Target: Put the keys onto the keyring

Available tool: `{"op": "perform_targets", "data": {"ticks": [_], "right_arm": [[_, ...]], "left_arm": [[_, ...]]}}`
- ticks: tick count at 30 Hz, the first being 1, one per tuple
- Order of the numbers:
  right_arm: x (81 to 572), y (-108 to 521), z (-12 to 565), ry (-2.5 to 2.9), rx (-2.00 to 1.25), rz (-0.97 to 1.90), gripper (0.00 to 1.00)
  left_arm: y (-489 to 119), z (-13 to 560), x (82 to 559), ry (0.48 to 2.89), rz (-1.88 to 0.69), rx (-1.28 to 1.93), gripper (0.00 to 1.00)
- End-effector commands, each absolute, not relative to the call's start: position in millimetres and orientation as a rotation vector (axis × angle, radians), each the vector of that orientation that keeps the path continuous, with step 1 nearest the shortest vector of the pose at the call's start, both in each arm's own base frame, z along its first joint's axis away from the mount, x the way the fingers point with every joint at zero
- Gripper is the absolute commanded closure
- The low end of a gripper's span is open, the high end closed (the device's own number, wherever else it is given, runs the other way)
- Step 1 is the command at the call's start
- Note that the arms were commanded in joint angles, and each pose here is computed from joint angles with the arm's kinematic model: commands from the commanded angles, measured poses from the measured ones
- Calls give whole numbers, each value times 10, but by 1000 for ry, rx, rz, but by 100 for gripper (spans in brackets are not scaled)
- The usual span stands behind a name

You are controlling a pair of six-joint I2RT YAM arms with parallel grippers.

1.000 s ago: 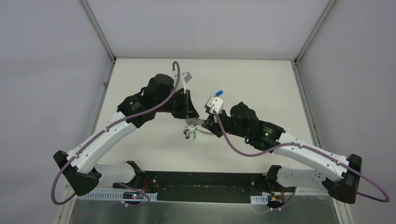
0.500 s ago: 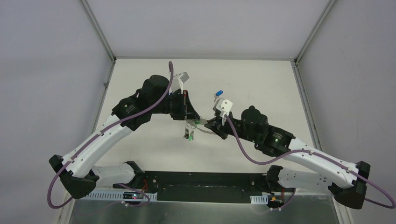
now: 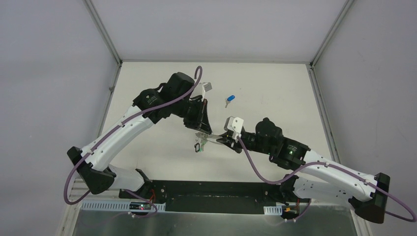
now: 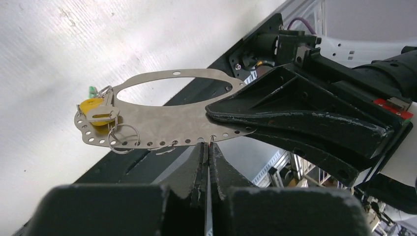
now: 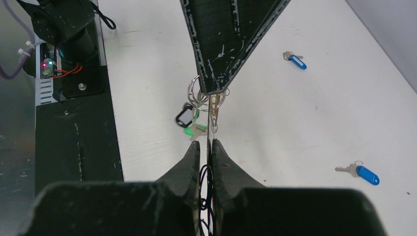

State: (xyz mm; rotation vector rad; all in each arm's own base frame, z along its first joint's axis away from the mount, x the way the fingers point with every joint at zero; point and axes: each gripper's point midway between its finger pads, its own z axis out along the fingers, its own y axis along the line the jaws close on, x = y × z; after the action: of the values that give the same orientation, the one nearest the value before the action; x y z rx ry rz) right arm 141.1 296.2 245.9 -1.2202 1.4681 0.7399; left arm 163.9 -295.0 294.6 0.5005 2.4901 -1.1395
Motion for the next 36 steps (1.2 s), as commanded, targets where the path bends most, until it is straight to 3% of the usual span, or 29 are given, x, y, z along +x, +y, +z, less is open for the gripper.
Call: {"op": "perform_targets", "data": {"ticks": [1, 3, 5, 9, 13, 24, 31, 36], "right_arm": [[1385, 2933, 2531, 1352, -1266, 721, 100], [1362, 2937, 2541, 1337, -1270, 732, 94], [1301, 2956, 2573, 1321, -1280, 770, 72], [1170, 3010, 2745, 1311, -1232, 897, 42], [1110, 3041, 3000, 1288, -1124, 1013, 23], [1096, 3122, 3509, 1285, -1003, 1284, 22], [1156, 3126, 3449, 1322, -954, 1322, 27], [1305, 3122, 3270, 1435, -849, 1307, 30]], "left_arm": [[-2833, 3070, 1505, 2499, -1103, 638, 100], [-2802, 3056, 1502, 2491, -1075, 686, 100], [-2784, 3039, 1512, 2479, -1054, 722, 100], [-2770, 3020, 1548, 2450, -1023, 773, 100], [-2741, 3020, 1594, 2401, -979, 834, 100], [-2644, 3054, 1702, 2233, -875, 953, 100], [-2635, 3055, 1730, 2175, -877, 919, 100], [-2620, 2914, 1851, 2260, -826, 774, 100]]}}
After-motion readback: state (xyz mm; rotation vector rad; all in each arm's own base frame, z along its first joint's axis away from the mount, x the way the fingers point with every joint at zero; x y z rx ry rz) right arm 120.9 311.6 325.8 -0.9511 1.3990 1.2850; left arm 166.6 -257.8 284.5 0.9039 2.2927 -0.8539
